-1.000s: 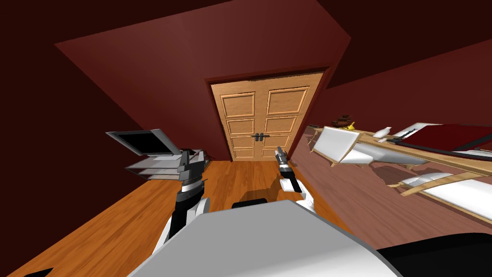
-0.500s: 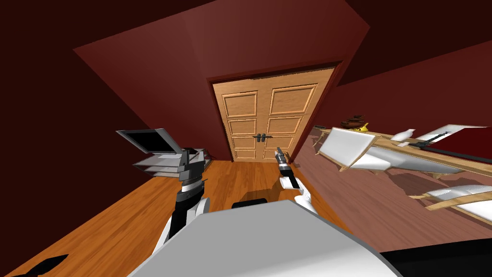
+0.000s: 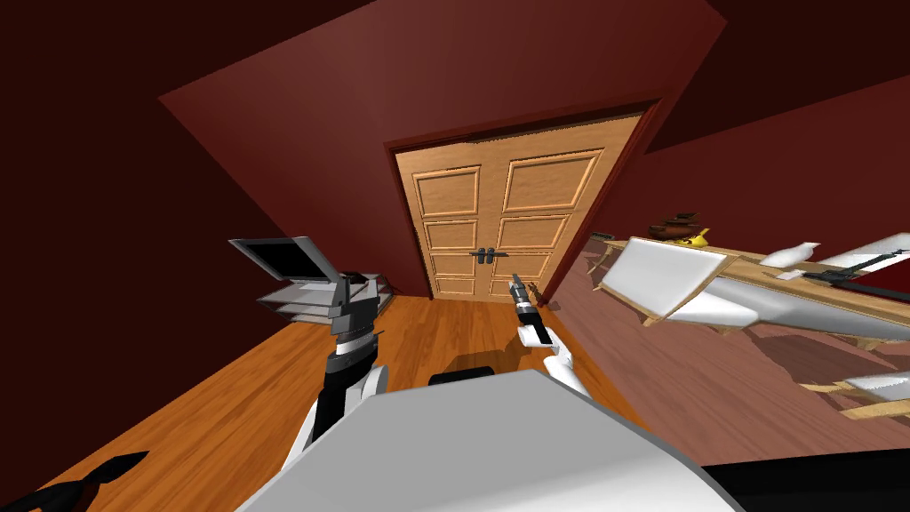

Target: Pull the door open

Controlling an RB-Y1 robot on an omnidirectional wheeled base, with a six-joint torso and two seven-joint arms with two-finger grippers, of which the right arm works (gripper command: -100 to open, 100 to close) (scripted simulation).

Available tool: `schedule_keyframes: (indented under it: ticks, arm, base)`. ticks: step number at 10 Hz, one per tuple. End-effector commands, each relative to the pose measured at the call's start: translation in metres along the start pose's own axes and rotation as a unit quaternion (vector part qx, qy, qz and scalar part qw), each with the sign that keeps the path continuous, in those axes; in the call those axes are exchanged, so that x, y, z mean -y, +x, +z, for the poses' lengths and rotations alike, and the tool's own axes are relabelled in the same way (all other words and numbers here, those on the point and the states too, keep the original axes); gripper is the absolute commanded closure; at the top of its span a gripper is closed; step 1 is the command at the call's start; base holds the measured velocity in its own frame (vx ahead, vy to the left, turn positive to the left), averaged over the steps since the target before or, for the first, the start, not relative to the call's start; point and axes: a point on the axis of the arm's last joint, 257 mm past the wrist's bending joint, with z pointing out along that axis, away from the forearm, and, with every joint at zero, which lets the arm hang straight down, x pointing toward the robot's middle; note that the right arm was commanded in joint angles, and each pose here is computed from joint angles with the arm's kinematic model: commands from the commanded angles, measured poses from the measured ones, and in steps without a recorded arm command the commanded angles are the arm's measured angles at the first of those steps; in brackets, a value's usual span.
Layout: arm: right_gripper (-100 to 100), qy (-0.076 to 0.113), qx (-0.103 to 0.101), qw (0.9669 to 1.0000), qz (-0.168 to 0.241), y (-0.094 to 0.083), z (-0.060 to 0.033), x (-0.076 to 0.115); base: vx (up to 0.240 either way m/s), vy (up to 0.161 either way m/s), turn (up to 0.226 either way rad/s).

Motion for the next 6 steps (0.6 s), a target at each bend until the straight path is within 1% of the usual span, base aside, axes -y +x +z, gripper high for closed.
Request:
schedule_keyframes:
  ticks: [1,2,3,4,5,6]
  arm:
    - [-100,0.007,0.001,1.0000,0.000,-0.004,0.0027,0.007]
    - [-100,0.014,0.004,0.9999,0.002,-0.009,0.0061,0.016]
    - [-100,0.016,0.006,0.9998,0.004,-0.014,0.0115,0.019]
    - [-100,0.026,0.007,0.9996,0.003,-0.015,0.0081,0.027]
    - [-100,0.034,0.010,0.9994,0.005,-0.020,0.0110,0.036]
    - [-100,0.039,0.014,0.9991,0.006,-0.026,0.0151,0.042]
  base:
    - [0.036,-0.025,0.045]
    - [0.041,-0.026,0.078]
    - [0.070,-0.047,0.116]
    - [0.055,-0.037,0.048]
    - [0.052,-0.025,0.067]
    - [0.070,-0.043,0.125]
